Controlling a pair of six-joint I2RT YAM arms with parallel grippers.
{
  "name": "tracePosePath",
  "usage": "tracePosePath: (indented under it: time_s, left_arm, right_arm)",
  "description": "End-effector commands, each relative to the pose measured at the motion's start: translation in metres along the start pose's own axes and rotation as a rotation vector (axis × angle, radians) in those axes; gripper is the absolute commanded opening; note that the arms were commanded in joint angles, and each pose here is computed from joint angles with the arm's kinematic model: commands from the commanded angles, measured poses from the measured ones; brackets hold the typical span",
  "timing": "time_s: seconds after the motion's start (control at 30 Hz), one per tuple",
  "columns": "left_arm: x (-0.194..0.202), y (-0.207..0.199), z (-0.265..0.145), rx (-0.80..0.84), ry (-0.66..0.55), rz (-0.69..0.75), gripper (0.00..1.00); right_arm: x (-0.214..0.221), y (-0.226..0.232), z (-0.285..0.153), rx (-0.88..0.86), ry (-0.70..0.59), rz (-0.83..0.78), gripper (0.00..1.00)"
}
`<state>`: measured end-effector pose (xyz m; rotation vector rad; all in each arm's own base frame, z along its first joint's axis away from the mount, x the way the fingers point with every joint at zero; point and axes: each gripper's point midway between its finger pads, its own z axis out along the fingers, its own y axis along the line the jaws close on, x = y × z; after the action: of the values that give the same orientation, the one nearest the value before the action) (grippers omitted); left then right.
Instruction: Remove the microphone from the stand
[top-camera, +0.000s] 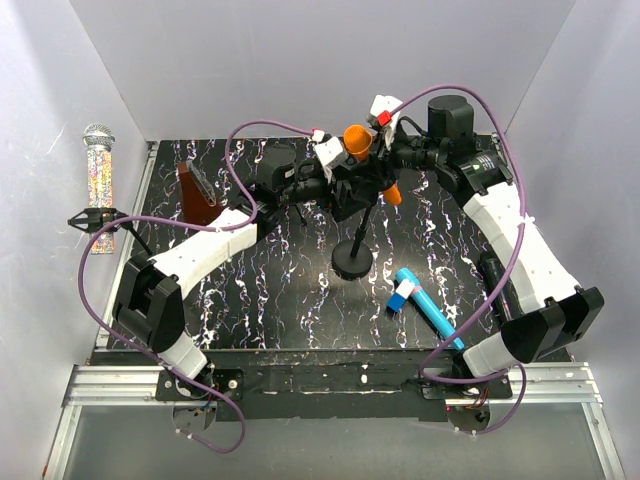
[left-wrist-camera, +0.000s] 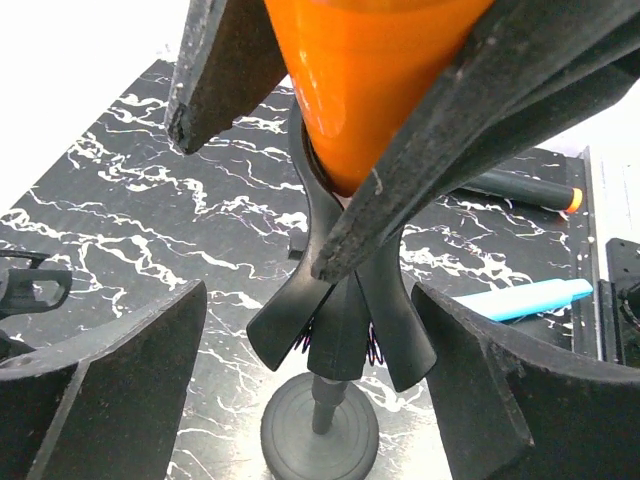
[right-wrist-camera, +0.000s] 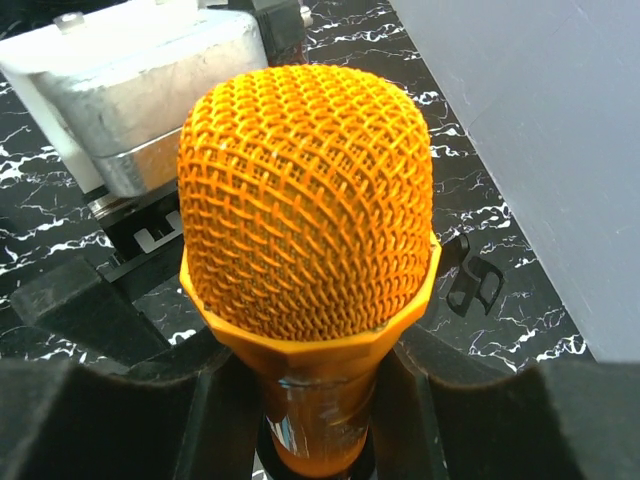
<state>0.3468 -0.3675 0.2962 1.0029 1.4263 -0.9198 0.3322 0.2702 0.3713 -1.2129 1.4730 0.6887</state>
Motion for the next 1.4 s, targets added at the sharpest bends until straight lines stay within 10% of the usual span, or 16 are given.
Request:
tracePosePath:
  time_s: [0.0,0.27,0.53,0.77,0.97,1.17,1.37]
  left_arm:
    - [-0.038,-0.009,-0.01,0.025,-0.082,0.013,0.81]
    - [-0.038,-0.014,0.002,0.105,-0.093,0.061,0.6]
    - [-0.024,-0.016,0.002,0.128,-0.06,0.076,0.0]
    - [-0.016,-0.013,-0.001,0.096,-0.044,0.061,0.0]
    - [-0.035,0.001,0.003,0.016,-0.084,0.044,0.98]
    - [-0.034,-0.006,0.005,0.063,-0.078,0.061,0.92]
    - [-0.025,-0.015,0.002,0.113,-0.054,0.071,0.42]
  right_arm:
    - [-0.009,0.024,-0.006,-0.083,-0.042,0.094,0.01]
    - [-0.006,0.021,-0.002,-0.089,-0.033,0.127,0.01]
    - [-0.02,0.014,-0.007,-0.048,-0.065,0.135,0.01]
    - [-0.049,0.003,-0.021,-0.001,-0.121,0.114,0.01]
    - [-0.036,0.008,-0.018,-0.018,-0.1,0.137,0.01]
    - [-0.025,0.011,-0.016,-0.019,-0.088,0.163,0.01]
    - [-0.029,0.007,-0.015,-0.006,-0.094,0.154,0.01]
